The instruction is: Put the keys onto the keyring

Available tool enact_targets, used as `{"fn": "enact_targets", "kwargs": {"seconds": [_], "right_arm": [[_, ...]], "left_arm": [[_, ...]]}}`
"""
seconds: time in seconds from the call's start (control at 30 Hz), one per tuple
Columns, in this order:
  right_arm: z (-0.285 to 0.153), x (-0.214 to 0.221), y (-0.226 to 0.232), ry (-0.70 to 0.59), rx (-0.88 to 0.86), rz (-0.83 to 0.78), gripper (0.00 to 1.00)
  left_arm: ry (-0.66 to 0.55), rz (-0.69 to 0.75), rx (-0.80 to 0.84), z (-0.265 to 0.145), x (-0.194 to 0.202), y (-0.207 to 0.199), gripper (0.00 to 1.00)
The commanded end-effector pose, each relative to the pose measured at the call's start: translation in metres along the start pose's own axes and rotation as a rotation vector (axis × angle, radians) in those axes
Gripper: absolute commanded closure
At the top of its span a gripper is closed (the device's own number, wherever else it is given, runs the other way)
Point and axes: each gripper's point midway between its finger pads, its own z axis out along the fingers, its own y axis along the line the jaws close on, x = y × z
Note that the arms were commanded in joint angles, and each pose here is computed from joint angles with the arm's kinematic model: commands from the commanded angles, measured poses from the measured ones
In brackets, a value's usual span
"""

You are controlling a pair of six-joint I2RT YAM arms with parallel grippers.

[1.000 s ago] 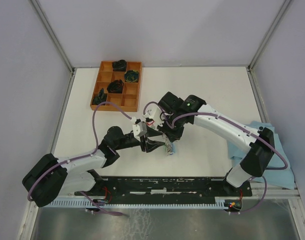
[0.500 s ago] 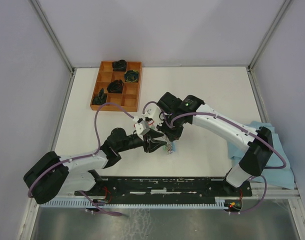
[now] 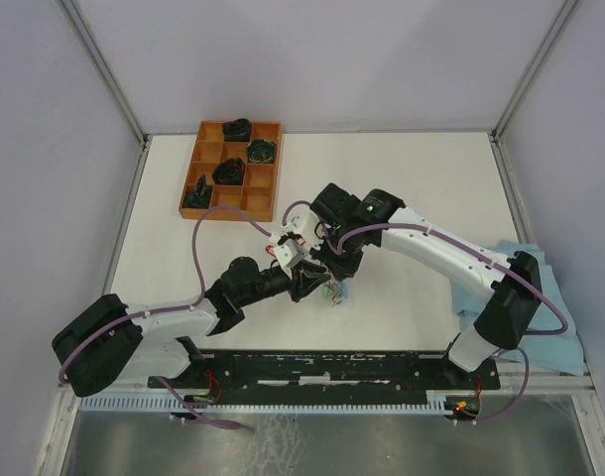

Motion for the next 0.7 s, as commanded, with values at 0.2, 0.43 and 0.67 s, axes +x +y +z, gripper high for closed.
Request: {"fn": "enact_targets", "kwargs": {"seconds": [0.2,0.43,0.67], "right_arm": [[-0.007,-0.017,0.002,-0.063,0.007,-0.011,0.99],[-0.006,-0.017,0.002,-0.058,0.010,-0.013,0.99],[-0.005,-0.015,0.003,-0.053,0.006,-0.012,0.99]], "left_arm": [[-0.098,0.098,-0.050,0.007,-0.031,0.008,0.70],[-0.117,0.159,-0.022,0.006,-0.035,0.003,0.69],[-0.159,0.203,-0.015,0.006,-0.046,0.001,0.74]]}}
